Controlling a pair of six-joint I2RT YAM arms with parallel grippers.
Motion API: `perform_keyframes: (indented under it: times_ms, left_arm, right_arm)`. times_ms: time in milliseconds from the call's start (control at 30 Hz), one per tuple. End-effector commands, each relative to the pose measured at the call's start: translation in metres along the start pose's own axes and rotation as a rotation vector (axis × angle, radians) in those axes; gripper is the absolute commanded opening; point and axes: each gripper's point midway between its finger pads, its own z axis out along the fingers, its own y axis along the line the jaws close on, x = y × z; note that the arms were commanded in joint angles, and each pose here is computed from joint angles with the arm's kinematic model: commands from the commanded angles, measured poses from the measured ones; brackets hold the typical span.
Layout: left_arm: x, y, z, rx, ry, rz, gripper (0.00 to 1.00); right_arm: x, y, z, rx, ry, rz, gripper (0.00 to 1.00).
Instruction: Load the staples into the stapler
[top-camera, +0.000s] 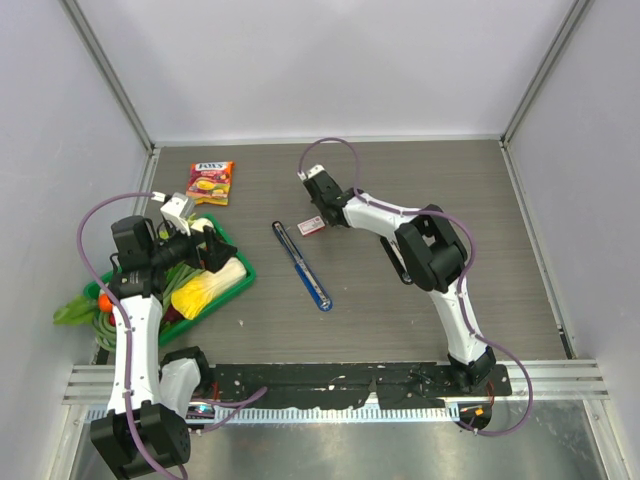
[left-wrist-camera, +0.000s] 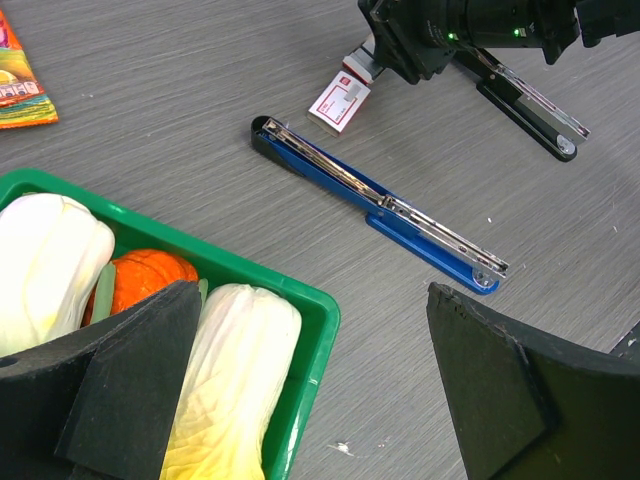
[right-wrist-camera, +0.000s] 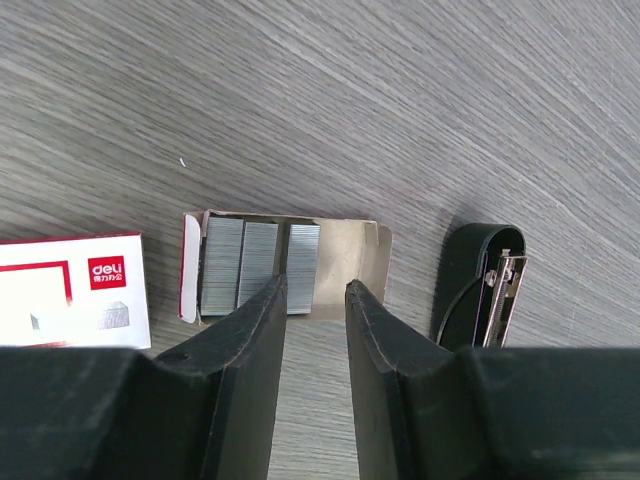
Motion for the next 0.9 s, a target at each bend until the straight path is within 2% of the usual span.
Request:
perform_keyframes:
  times_ms: [0, 167, 700, 867]
  left_arm:
    - [-0.01, 0.0, -0.001, 0.008, -0.037, 0.025, 1.0]
    - [-0.01, 0.0, -0.001, 0.007, -0.037, 0.025, 1.0]
    - [-0.01, 0.001, -0.001, 0.003, -0.039, 0.023, 1.0]
    - [-0.01, 0.001, -0.001, 0.003, -0.039, 0.024, 1.0]
  right_arm:
    - [-0.007, 0.006, -0.003, -0.054, -0.013, 0.044, 0.36]
    - [-0.005, -0.002, 0.0, -0.16, 0.003, 0.19, 0.36]
    - [0.01, 0.012, 0.009, -0.337, 0.055, 0.235, 0.35]
    - [0.012, 0.013, 0.01, -0.351, 0.054, 0.242, 0.29]
